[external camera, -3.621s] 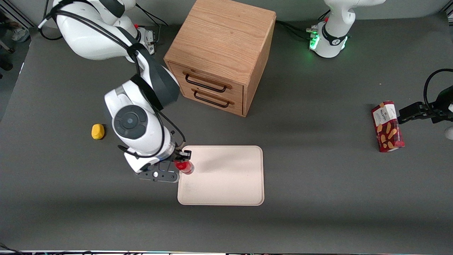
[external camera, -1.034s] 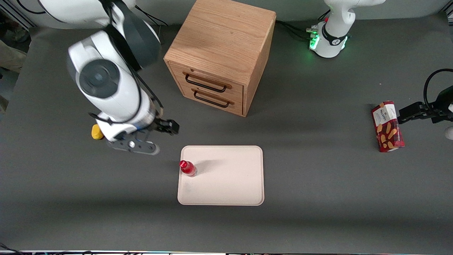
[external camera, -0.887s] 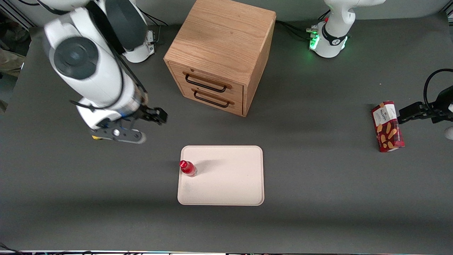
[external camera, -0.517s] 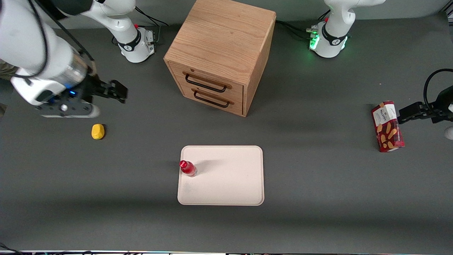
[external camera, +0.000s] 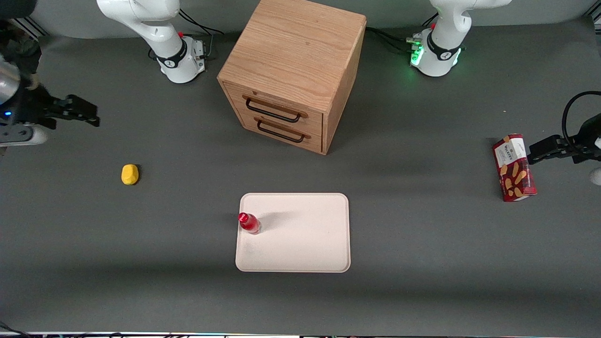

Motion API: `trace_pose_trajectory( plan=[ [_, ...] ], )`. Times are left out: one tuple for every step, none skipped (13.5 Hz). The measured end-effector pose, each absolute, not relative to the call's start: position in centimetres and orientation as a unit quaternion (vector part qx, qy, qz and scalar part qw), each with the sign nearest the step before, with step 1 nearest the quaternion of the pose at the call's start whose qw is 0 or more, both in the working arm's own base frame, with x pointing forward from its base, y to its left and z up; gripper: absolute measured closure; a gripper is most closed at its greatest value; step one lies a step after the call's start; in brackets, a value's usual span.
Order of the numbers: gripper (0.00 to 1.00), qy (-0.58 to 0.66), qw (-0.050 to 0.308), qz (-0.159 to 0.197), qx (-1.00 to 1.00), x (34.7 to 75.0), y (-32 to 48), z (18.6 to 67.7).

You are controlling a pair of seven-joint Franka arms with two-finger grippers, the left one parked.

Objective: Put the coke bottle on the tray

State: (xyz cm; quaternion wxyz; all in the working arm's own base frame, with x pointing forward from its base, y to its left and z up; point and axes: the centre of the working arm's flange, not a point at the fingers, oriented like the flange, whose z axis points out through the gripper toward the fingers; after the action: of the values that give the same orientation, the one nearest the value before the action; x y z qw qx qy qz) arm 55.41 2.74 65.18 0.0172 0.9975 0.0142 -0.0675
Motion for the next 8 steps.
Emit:
trace_pose_trajectory(
  plan=[
    [0.00, 0.009, 0.016, -0.065, 0.998, 55.4, 1.5, 65.2],
    [0.00, 0.003, 0.016, -0.064, 0.998, 55.3, 0.8, 65.3],
    [0.00, -0.002, 0.016, -0.063, 0.998, 55.2, 0.2, 65.4],
    [0.00, -0.006, 0.016, -0.061, 0.998, 55.2, -0.2, 65.4],
    [0.00, -0.008, 0.016, -0.053, 0.998, 55.2, -0.4, 65.4],
    [0.00, -0.009, 0.016, -0.042, 0.999, 55.0, -0.5, 65.3],
    [0.00, -0.009, 0.017, -0.032, 0.999, 54.7, -0.5, 65.1],
    [0.00, -0.008, 0.017, -0.026, 0.999, 54.2, -0.7, 64.9]
  ],
)
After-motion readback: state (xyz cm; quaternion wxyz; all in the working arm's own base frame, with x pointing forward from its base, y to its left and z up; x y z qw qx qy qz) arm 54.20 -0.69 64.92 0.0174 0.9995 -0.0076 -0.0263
